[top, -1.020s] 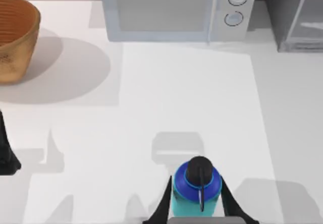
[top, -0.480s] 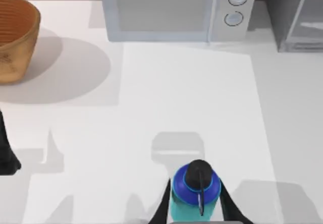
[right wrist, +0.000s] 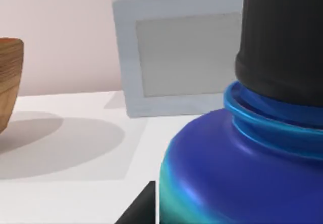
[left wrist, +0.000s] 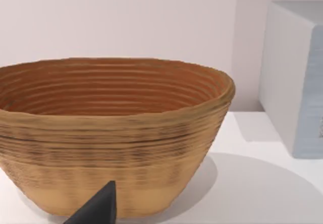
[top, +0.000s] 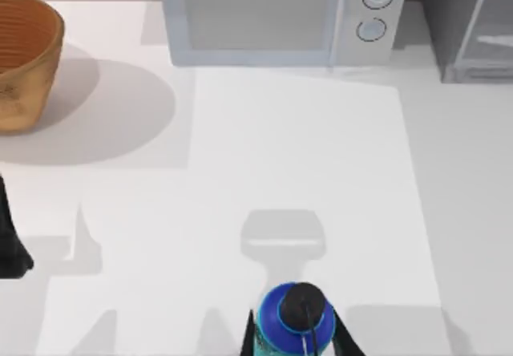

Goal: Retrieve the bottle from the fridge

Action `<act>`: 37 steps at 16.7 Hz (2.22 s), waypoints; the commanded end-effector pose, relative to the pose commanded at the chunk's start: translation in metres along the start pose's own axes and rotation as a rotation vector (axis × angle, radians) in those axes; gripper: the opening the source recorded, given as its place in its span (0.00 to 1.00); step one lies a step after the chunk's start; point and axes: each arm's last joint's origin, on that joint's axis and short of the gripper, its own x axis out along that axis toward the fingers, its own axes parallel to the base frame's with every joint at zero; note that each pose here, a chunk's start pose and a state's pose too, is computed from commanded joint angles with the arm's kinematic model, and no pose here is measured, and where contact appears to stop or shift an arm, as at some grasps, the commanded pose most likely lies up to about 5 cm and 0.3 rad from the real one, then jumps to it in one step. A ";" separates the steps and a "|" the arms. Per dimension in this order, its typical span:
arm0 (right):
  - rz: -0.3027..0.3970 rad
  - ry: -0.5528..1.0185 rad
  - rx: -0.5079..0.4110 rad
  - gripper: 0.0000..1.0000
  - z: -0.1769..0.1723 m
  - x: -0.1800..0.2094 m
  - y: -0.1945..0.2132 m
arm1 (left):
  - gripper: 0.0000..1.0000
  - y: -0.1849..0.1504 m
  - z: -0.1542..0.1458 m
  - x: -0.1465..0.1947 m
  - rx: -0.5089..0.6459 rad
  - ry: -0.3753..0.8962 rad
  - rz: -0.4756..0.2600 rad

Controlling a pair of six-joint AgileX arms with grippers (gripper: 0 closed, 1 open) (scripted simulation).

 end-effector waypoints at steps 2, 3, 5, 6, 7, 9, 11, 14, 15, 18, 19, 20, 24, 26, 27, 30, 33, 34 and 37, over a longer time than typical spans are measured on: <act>0.017 -0.007 0.006 0.00 -0.004 0.002 0.000 | 1.00 0.000 0.000 0.000 0.000 0.000 0.000; 0.021 -0.009 0.007 0.00 -0.006 0.005 -0.001 | 1.00 0.000 0.000 0.000 0.000 0.000 0.000; 0.019 -0.005 -0.001 0.00 -0.009 0.013 -0.002 | 1.00 0.000 0.000 0.000 0.000 0.000 0.000; 0.012 -0.001 -0.008 0.00 -0.011 0.019 -0.002 | 1.00 0.000 0.000 0.000 0.000 0.000 0.000; 0.003 0.005 -0.017 0.00 -0.012 0.025 -0.003 | 1.00 0.000 0.000 0.000 0.000 0.000 0.000; -0.025 0.020 -0.039 0.00 -0.015 0.039 -0.005 | 1.00 0.000 0.000 0.000 0.000 0.000 0.000; -0.059 0.037 -0.067 0.00 -0.017 0.054 -0.007 | 1.00 0.000 0.000 0.000 0.000 0.000 0.000; -0.103 0.059 -0.091 0.00 -0.019 0.070 -0.010 | 1.00 0.000 0.000 0.000 0.000 0.000 0.000; -0.110 0.063 -0.096 0.00 -0.020 0.073 -0.011 | 1.00 0.000 0.000 0.000 0.000 0.000 0.000; -0.115 0.066 -0.099 0.00 -0.021 0.075 -0.011 | 1.00 0.000 0.000 0.000 0.000 0.000 0.000; -0.115 0.066 -0.099 0.00 -0.021 0.075 -0.011 | 1.00 0.000 0.000 0.000 0.000 0.000 0.000; -0.115 0.066 -0.099 0.00 -0.021 0.075 -0.011 | 1.00 0.000 0.000 0.000 0.000 0.000 0.000; -0.115 0.066 -0.099 0.23 -0.021 0.075 -0.011 | 1.00 0.000 0.000 0.000 0.000 0.000 0.000; -0.115 0.066 -0.099 0.38 -0.021 0.075 -0.011 | 1.00 0.000 0.000 0.000 0.000 0.000 0.000; -0.115 0.066 -0.099 0.45 -0.021 0.075 -0.011 | 1.00 0.000 0.000 0.000 0.000 0.000 0.000; -0.115 0.066 -0.099 0.68 -0.021 0.075 -0.011 | 1.00 0.000 0.000 0.000 0.000 0.000 0.000; -0.115 0.066 -0.099 0.90 -0.021 0.075 -0.011 | 1.00 0.000 0.000 0.000 0.000 0.000 0.000; -0.115 0.066 -0.099 0.98 -0.021 0.075 -0.011 | 1.00 0.000 0.000 0.000 0.000 0.000 0.000; -0.115 0.066 -0.099 1.00 -0.021 0.075 -0.011 | 1.00 0.000 0.000 0.000 0.000 0.000 0.000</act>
